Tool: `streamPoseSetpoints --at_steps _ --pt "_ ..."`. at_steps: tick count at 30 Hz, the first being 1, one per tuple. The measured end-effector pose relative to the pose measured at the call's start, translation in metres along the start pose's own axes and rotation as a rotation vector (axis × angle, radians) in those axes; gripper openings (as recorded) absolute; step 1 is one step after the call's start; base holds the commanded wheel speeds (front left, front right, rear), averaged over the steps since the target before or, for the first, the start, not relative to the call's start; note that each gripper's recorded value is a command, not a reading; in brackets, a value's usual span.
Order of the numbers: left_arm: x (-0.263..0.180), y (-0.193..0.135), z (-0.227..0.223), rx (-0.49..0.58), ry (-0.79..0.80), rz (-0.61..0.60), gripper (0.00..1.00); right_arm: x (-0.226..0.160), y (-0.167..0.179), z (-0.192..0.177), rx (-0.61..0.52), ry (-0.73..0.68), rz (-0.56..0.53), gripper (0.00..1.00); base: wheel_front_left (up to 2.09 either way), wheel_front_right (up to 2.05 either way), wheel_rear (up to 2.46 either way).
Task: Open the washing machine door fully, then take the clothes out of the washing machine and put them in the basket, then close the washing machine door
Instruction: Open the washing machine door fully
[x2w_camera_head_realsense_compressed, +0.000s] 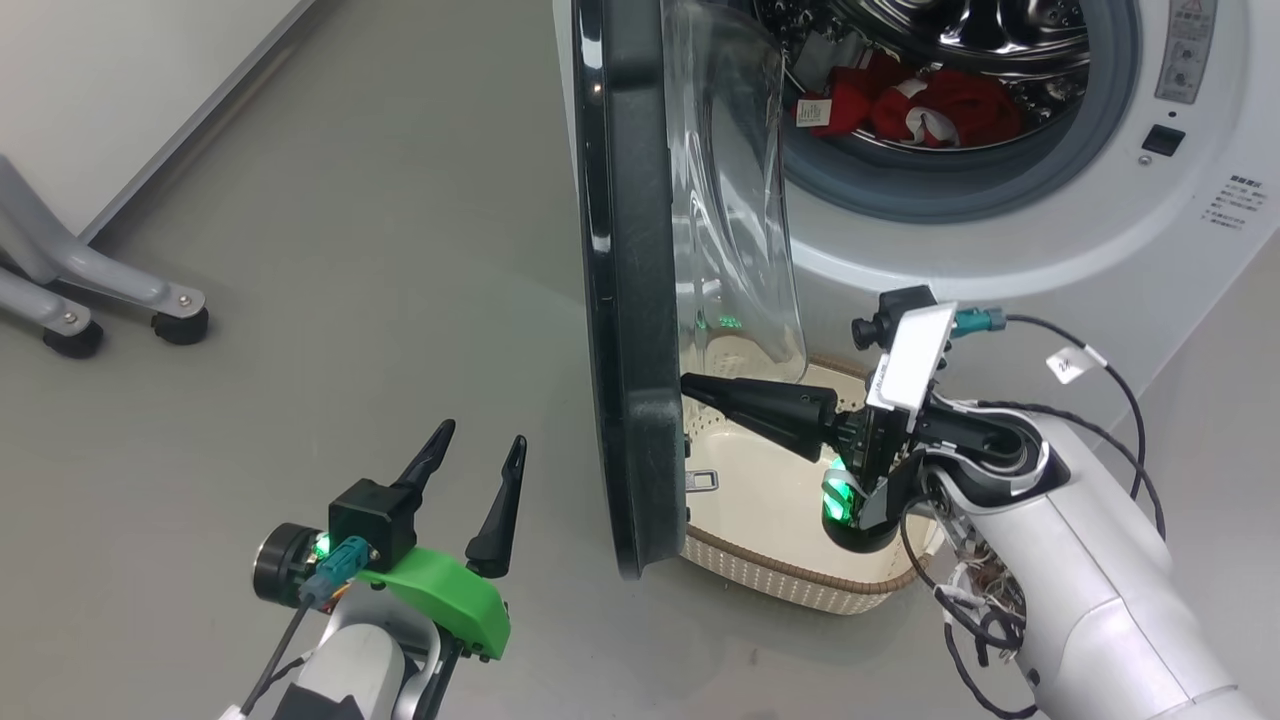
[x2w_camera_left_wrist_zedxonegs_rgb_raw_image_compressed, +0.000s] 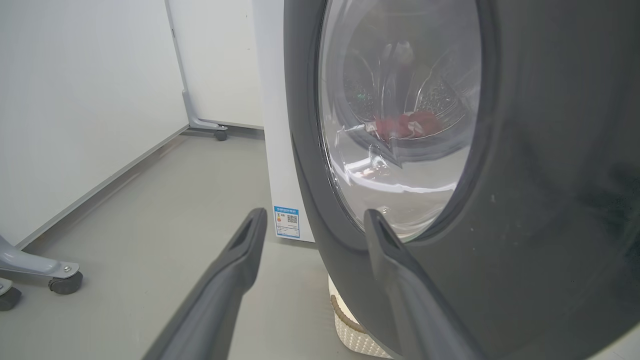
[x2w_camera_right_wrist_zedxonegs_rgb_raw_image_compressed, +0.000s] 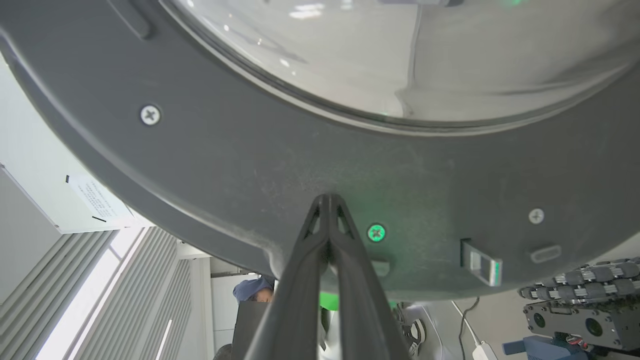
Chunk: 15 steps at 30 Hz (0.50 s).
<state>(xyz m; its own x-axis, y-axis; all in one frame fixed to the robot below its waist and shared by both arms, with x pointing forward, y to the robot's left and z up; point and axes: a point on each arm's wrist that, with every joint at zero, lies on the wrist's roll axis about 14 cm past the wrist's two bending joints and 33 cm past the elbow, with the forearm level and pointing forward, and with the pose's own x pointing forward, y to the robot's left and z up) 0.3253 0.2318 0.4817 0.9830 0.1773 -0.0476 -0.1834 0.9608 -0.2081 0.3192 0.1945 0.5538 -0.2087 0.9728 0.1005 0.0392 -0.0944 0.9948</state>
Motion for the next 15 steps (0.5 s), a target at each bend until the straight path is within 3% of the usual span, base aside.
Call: streamPoseSetpoints --at_steps 10,11,12,13,14,15 --pt "0.002 0.001 -0.001 -0.008 0.0 0.007 1.0 -0.015 0.004 0.015 0.054 -0.165 0.069 0.01 0.0 0.0 0.0" --pt "0.003 0.001 -0.001 -0.008 0.001 0.006 1.0 -0.019 0.004 0.019 0.058 -0.195 0.074 0.25 0.0 0.0 0.0" --pt "0.003 0.0 -0.001 -0.008 0.001 0.004 1.0 -0.022 0.004 0.022 0.063 -0.223 0.08 0.43 0.0 0.0 0.0" --pt "0.003 -0.001 -0.001 -0.009 0.002 0.001 1.0 -0.026 0.003 0.025 0.067 -0.247 0.082 0.53 0.0 0.0 0.0" --pt "0.003 -0.001 -0.002 -0.009 0.004 0.0 1.0 -0.03 0.003 0.027 0.072 -0.274 0.087 0.82 0.0 0.0 0.0" --pt "0.003 -0.002 -0.003 -0.01 0.005 -0.002 1.0 -0.034 0.002 0.03 0.077 -0.3 0.091 1.0 0.0 0.0 0.0"
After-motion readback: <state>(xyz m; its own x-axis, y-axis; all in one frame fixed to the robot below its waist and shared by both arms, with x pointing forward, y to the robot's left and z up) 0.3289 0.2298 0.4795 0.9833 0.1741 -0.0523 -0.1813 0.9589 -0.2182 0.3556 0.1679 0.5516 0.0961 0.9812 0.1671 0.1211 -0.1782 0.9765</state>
